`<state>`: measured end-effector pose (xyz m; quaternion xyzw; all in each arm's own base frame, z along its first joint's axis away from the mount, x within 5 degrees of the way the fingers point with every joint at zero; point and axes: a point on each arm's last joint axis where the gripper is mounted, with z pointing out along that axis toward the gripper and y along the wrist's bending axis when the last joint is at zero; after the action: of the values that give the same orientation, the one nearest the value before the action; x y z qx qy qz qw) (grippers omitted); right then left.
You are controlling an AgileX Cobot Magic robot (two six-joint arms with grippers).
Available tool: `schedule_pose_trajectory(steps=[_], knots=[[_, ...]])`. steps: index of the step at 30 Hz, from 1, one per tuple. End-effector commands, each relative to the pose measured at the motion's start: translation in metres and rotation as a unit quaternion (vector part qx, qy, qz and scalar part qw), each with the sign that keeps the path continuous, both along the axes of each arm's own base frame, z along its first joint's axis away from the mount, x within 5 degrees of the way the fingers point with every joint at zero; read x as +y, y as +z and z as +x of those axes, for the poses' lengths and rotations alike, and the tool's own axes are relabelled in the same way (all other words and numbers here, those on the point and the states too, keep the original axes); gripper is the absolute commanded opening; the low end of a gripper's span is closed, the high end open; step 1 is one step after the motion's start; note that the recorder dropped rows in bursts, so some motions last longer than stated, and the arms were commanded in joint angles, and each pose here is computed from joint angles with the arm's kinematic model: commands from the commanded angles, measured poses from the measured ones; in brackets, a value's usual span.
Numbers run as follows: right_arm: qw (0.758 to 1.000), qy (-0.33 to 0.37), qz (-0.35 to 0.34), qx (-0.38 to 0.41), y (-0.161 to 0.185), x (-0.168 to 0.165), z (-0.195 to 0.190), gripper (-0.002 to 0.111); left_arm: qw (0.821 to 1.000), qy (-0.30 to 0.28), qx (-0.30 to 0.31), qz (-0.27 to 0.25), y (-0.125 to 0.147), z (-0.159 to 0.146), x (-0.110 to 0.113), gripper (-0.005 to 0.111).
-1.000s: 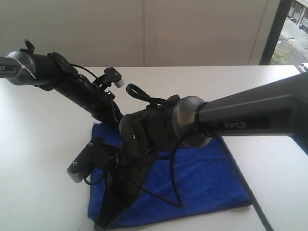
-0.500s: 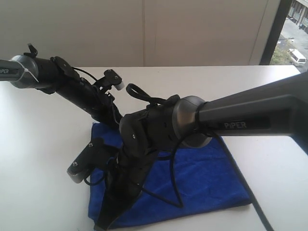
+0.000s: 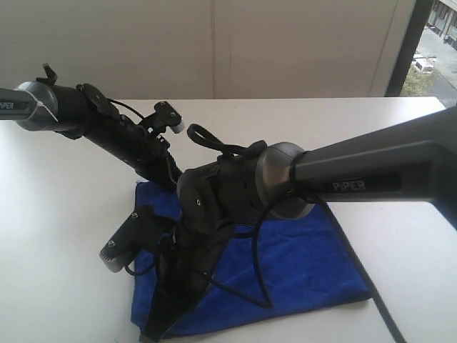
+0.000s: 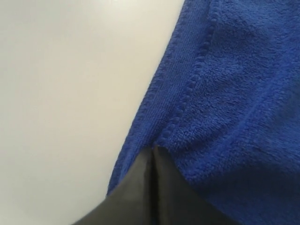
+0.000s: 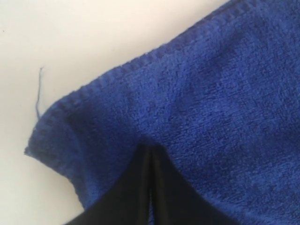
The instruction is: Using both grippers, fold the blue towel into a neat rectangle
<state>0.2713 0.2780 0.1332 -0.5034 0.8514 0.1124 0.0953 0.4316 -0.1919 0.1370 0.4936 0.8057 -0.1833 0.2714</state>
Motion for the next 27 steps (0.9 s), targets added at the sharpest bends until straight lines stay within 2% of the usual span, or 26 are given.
schedule_pose_trajectory(steps=[1, 8, 13, 17, 19, 20, 21, 24, 27], knots=[[1.000, 0.014, -0.019, 0.011, -0.004, -0.004, -0.005, 0.000, 1.000, 0.005, -0.015, -0.003, 0.015, 0.000, 0.001, 0.000], [0.997, -0.007, 0.004, -0.076, 0.030, -0.006, 0.004, 0.000, 0.998, 0.008, -0.049, -0.029, 0.059, -0.005, 0.001, 0.000], [0.990, -0.040, -0.007, -0.134, 0.055, -0.021, 0.015, 0.000, 0.998, -0.030, -0.022, -0.044, 0.078, -0.019, 0.000, 0.000], [0.980, -0.094, -0.044, -0.168, 0.076, -0.053, 0.031, 0.000, 0.998, -0.048, 0.014, -0.044, 0.076, -0.027, -0.001, 0.000], [0.971, -0.140, -0.082, -0.177, 0.083, -0.081, 0.042, 0.000, 0.998, -0.047, 0.022, -0.034, 0.072, -0.029, 0.001, 0.000], [0.960, -0.192, -0.119, -0.165, 0.086, -0.110, 0.051, 0.000, 0.998, -0.045, 0.025, -0.025, 0.068, -0.030, 0.003, 0.000], [0.956, -0.212, -0.131, -0.155, 0.085, -0.123, 0.053, 0.000, 0.999, -0.042, 0.025, -0.022, 0.065, -0.029, 0.003, 0.000], [0.947, -0.254, -0.166, -0.108, 0.060, -0.164, 0.048, 0.000, 0.998, -0.038, 0.048, -0.013, 0.044, -0.031, 0.004, 0.000], [0.943, -0.276, -0.166, -0.088, 0.036, -0.176, 0.035, 0.000, 0.997, -0.035, 0.061, -0.005, 0.028, -0.029, 0.004, 0.000]])
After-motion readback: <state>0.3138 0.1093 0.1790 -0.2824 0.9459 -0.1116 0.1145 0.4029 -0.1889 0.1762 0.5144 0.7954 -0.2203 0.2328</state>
